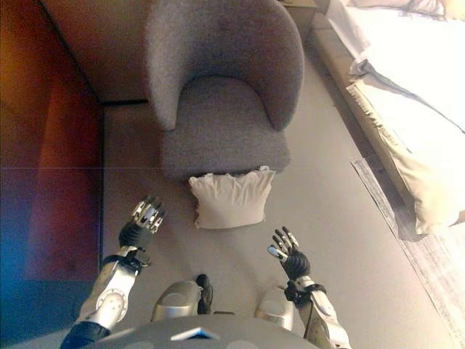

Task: Pick up the cushion and take it to the sofa

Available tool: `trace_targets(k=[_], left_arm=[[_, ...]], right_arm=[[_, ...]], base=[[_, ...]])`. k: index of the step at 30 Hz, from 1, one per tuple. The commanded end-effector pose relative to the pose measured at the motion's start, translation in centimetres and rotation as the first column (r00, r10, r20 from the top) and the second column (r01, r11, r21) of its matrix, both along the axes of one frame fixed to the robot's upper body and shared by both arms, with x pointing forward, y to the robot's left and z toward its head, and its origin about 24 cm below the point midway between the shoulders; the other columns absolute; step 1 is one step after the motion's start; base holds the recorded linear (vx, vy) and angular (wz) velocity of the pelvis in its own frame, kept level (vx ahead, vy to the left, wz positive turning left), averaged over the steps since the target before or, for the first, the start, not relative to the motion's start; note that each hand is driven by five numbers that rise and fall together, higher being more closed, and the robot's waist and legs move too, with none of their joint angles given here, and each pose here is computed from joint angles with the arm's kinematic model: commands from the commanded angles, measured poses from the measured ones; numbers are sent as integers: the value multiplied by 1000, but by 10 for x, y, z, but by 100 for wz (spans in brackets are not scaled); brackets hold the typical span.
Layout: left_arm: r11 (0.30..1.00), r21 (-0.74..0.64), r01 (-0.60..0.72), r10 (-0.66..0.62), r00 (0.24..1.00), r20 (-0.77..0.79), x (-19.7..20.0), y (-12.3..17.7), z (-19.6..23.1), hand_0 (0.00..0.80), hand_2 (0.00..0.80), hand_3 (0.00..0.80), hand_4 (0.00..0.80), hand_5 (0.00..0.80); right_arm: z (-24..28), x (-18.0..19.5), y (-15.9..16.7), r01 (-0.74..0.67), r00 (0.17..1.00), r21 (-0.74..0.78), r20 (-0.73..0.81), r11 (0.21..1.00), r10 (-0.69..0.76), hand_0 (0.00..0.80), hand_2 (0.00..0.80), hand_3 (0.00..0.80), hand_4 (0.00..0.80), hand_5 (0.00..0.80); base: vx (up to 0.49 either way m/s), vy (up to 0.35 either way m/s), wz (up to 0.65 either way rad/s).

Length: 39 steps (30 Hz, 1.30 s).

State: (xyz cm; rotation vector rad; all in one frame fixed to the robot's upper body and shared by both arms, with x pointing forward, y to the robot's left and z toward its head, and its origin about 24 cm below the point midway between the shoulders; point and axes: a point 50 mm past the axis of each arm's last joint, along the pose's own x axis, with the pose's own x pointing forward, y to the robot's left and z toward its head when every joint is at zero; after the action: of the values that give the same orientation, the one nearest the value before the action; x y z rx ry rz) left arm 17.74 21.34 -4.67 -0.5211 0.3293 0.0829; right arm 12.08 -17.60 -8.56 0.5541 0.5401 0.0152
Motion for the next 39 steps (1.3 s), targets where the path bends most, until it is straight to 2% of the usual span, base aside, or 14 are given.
trace_targets(k=[1,9,15,22,28,31,33,35,39], left_arm=[[993,95,72,-84,989,124,5,5,26,0,0,0,0,0],[996,76,42,-49,994,101,-4,13,24,0,0,0,0,0],[998,53,-22,16,994,107,0,15,26,0,0,0,0,0],[1000,0,23,-23,994,109,4,-7,23,0,0,0,0,0],[995,-2,100,-99,989,113,-1,-20,17,0,0,0,0,0],[992,11,125,-126,982,140,2,-25,20,0,0,0,0,0],[987,55,148,-156,975,162,7,-22,24,0,0,0,0,0],[988,77,136,-145,980,137,10,-16,22,0,0,0,0,0],[990,78,120,-130,980,149,7,-4,26,0,0,0,0,0]], right_arm=[[14,13,-12,52,992,22,117,998,-54,0,0,0,0,0],[12,1,-13,22,997,26,79,999,-24,0,0,0,0,0],[20,17,-14,-67,994,-4,91,998,67,0,0,0,0,0],[21,18,-34,-32,995,-73,92,997,39,0,0,0,0,0],[18,7,-42,50,995,-77,85,996,-43,0,0,0,0,0],[21,15,-43,57,989,-64,141,996,-48,0,0,0,0,0],[27,35,-37,61,979,-53,198,997,-49,0,0,0,0,0],[26,42,-29,74,981,-46,183,996,-64,0,0,0,0,0],[24,31,-18,-3,986,-45,168,999,11,0,0,0,0,0]], base=[[250,-225,54],[248,-222,38],[174,-278,-3],[53,-165,10],[101,66,53],[158,89,41],[186,59,-10],[259,154,-60],[299,145,-49]])
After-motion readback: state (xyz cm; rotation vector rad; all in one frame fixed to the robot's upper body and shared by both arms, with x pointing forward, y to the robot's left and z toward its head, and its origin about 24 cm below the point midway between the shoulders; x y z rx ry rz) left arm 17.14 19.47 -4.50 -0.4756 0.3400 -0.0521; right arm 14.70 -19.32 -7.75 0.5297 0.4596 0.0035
